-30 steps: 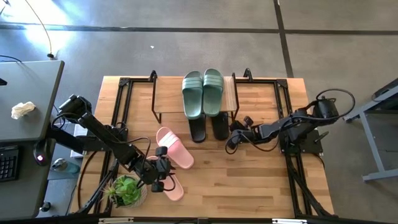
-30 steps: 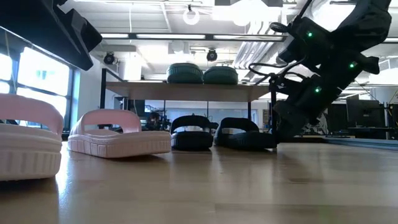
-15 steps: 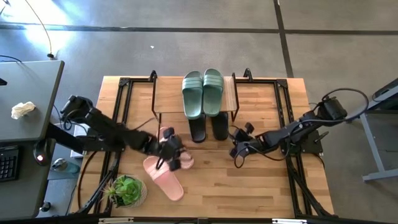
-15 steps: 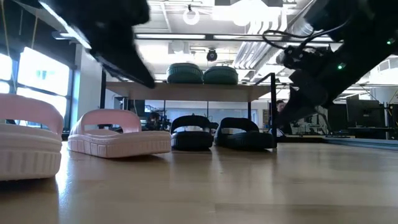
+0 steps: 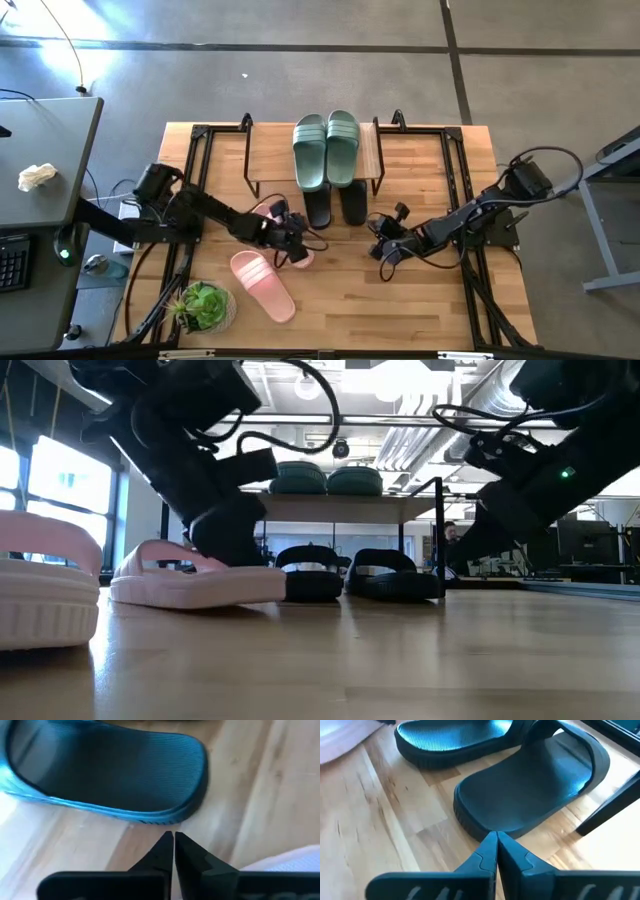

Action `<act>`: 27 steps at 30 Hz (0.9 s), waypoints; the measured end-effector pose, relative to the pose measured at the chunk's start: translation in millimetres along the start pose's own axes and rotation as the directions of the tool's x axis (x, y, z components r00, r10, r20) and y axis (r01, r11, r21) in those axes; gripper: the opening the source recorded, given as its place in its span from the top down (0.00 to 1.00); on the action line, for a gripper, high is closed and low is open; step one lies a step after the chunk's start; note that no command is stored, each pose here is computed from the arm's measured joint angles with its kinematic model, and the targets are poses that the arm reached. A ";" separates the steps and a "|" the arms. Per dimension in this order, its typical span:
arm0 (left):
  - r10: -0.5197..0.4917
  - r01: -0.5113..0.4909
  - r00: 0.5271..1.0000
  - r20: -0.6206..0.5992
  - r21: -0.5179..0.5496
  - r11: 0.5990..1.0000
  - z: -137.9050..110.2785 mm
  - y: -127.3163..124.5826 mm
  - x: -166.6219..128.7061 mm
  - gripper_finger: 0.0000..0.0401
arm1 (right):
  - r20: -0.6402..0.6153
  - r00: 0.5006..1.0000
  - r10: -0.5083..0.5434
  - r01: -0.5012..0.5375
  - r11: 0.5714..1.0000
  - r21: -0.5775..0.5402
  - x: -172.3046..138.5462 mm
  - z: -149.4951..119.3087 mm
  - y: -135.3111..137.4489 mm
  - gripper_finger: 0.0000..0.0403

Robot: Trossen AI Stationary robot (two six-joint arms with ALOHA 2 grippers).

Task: Pick and place slides into the shelf
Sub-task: Adjust the black slippers under the shelf

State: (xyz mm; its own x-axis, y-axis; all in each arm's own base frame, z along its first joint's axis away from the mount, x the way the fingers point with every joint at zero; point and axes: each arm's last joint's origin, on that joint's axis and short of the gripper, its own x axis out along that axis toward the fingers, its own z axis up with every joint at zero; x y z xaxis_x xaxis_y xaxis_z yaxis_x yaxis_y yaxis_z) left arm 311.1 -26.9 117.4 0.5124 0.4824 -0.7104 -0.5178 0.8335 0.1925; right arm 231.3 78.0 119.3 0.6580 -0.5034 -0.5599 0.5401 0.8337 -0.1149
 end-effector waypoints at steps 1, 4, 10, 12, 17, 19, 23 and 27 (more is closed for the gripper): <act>0.015 -0.015 1.000 0.006 -0.001 1.000 1.4 -1.7 2.1 0.99 | -0.001 1.000 0.001 -0.001 1.000 0.000 0.6 -1.1 0.9 1.00; 0.052 -0.052 0.999 0.008 0.000 0.999 4.6 -2.8 3.1 0.97 | -0.004 1.000 0.002 -0.002 1.000 -0.004 2.0 -3.7 2.6 1.00; 0.147 -0.147 0.989 -0.011 -0.009 0.989 8.9 3.9 -0.5 0.98 | 0.000 1.000 -0.004 0.004 1.000 -0.009 2.5 -4.8 3.2 1.00; 0.164 -0.164 0.985 -0.045 -0.008 0.986 7.8 10.4 2.8 0.99 | -0.001 1.000 -0.006 0.006 1.000 -0.009 2.9 -4.7 2.8 1.00; 0.174 -0.178 0.981 -0.087 -0.047 0.983 7.8 21.3 17.4 0.98 | 0.007 1.000 -0.017 0.017 1.000 -0.008 3.7 -3.8 2.0 1.00; 0.159 -0.164 0.984 -0.080 -0.056 0.985 11.3 24.7 21.3 0.98 | 0.011 1.000 -0.016 0.016 1.000 -0.005 3.8 -3.3 2.2 1.00; 0.148 -0.150 0.987 -0.059 -0.042 0.988 16.6 29.2 25.5 1.00 | 0.011 1.000 -0.020 0.020 1.000 -0.001 5.5 -1.9 1.1 1.00; 0.110 -0.114 0.992 -0.067 -0.058 0.992 19.5 34.0 29.7 0.99 | -0.024 0.999 0.022 -0.023 0.999 -0.026 9.9 0.3 -0.5 1.00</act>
State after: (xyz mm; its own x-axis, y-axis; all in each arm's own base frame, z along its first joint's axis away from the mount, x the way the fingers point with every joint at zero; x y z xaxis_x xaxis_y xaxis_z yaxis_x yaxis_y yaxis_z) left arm 322.1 20.9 116.0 0.4053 0.5519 -0.7288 -0.6115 0.7562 0.2327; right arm 237.6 72.5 114.0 0.6569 -0.4793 -0.5820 0.5114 0.8505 -0.1231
